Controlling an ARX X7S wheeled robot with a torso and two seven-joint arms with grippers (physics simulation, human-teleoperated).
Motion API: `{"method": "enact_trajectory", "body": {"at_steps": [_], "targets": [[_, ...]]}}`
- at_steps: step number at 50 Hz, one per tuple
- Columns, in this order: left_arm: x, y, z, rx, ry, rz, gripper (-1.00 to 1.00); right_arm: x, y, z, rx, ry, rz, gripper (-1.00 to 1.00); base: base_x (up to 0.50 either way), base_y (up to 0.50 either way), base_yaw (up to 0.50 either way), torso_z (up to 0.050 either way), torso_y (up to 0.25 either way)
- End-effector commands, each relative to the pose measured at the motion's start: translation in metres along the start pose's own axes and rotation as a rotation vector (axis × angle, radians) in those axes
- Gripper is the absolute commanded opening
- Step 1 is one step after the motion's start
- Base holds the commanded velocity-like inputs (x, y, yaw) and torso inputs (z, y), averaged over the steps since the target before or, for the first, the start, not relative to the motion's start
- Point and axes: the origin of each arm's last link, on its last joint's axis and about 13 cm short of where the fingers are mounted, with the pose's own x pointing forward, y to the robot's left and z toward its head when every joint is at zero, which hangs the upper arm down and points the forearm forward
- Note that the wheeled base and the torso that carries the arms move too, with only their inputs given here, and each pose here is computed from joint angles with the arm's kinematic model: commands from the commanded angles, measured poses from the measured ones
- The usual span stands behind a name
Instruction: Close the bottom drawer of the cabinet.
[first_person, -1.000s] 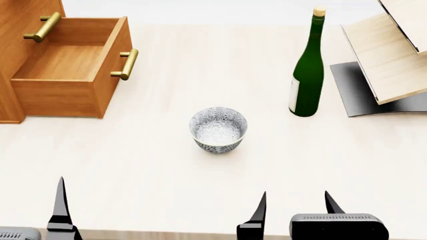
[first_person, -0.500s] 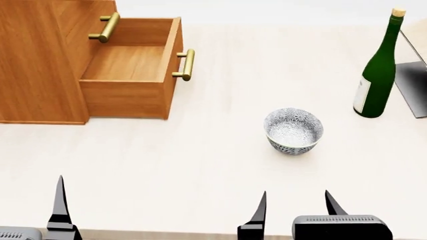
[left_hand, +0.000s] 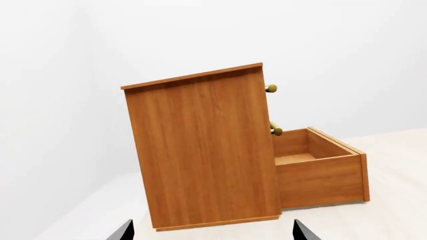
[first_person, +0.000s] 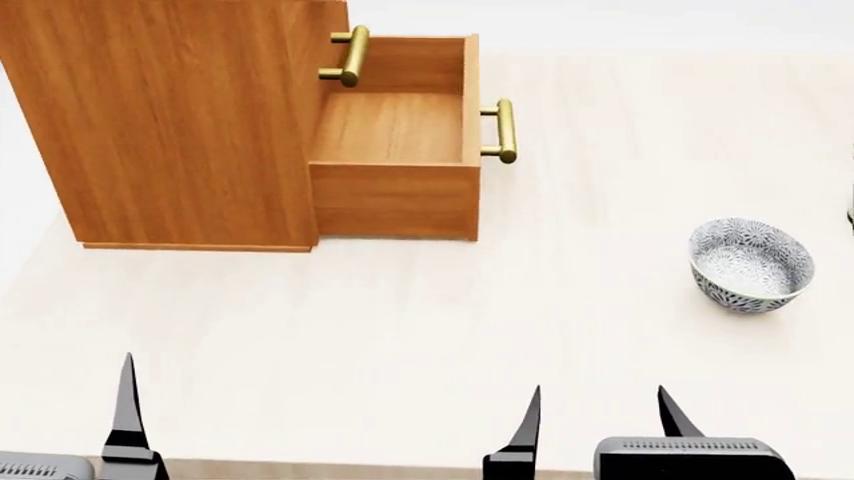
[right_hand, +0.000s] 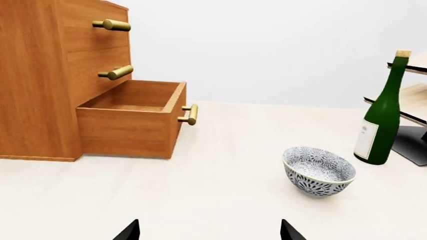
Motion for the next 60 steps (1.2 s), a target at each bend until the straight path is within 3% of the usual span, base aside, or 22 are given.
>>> {"method": "enact_trajectory", "body": {"at_steps": [1, 20, 23, 28, 37, 60], "targets": [[-0.001, 0.0, -0.001, 0.003, 0.002, -0.002, 1.0, -0.001, -0.001, -0.002, 0.006, -0.001, -0.006, 1.0, 0.0, 0.5, 0.0, 0.0, 0.0], [0.001, -0.002, -0.005, 0.007, 0.007, -0.008, 1.0, 0.0, -0.002, -0.003, 0.033, -0.001, -0.036, 1.0, 0.0, 0.46, 0.0, 0.0, 0.0], [0.0, -0.002, -0.005, 0.009, 0.008, -0.007, 1.0, 0.003, -0.002, -0.005, -0.02, 0.028, -0.082, 1.0, 0.0, 0.0, 0.0, 0.0, 0.0], [-0.001, -0.002, -0.005, 0.009, 0.009, -0.005, 1.0, 0.003, -0.001, -0.004, -0.003, 0.018, -0.094, 1.0, 0.0, 0.0, 0.0, 0.0, 0.0], [-0.001, -0.002, -0.004, 0.007, 0.008, -0.003, 1.0, 0.001, -0.002, 0.002, 0.094, 0.012, -0.015, 1.0, 0.02, 0.0, 0.0, 0.0, 0.0], [-0.001, -0.002, -0.004, 0.008, 0.006, -0.003, 1.0, 0.002, -0.001, 0.006, 0.056, 0.01, -0.035, 1.0, 0.49, 0.0, 0.0, 0.0, 0.0]]}}
